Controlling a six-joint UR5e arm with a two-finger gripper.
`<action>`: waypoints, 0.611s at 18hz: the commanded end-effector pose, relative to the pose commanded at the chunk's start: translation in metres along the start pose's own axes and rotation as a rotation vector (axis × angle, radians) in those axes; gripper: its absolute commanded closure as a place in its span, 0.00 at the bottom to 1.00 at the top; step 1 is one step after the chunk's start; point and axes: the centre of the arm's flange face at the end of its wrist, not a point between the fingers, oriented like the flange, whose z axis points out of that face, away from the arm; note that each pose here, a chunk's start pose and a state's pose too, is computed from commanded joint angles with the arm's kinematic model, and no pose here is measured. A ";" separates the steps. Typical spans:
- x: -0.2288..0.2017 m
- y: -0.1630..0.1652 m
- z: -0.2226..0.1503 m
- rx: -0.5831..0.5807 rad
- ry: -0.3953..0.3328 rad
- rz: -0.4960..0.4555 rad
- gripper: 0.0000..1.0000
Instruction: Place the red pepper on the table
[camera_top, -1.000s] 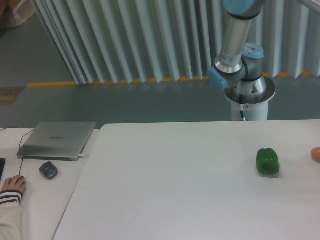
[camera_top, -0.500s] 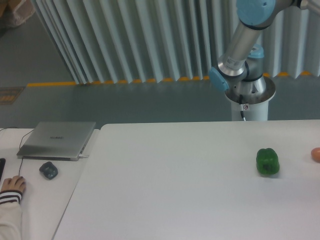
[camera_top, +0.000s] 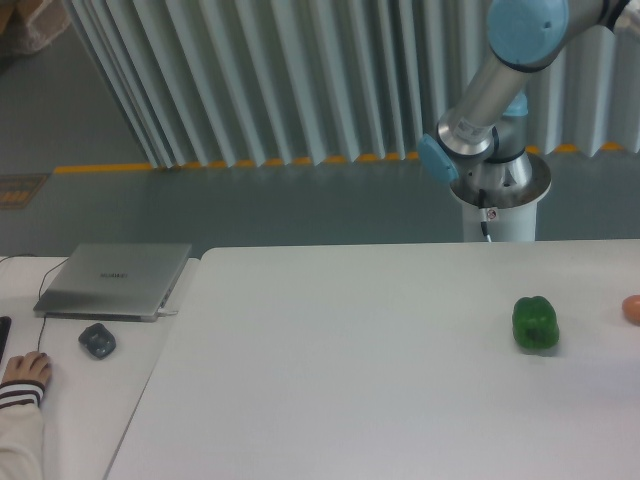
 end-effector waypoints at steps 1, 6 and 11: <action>0.000 0.000 0.000 -0.001 -0.001 -0.001 0.00; 0.000 -0.002 0.005 -0.009 0.016 0.004 0.00; -0.006 -0.005 0.013 -0.015 0.008 0.003 0.13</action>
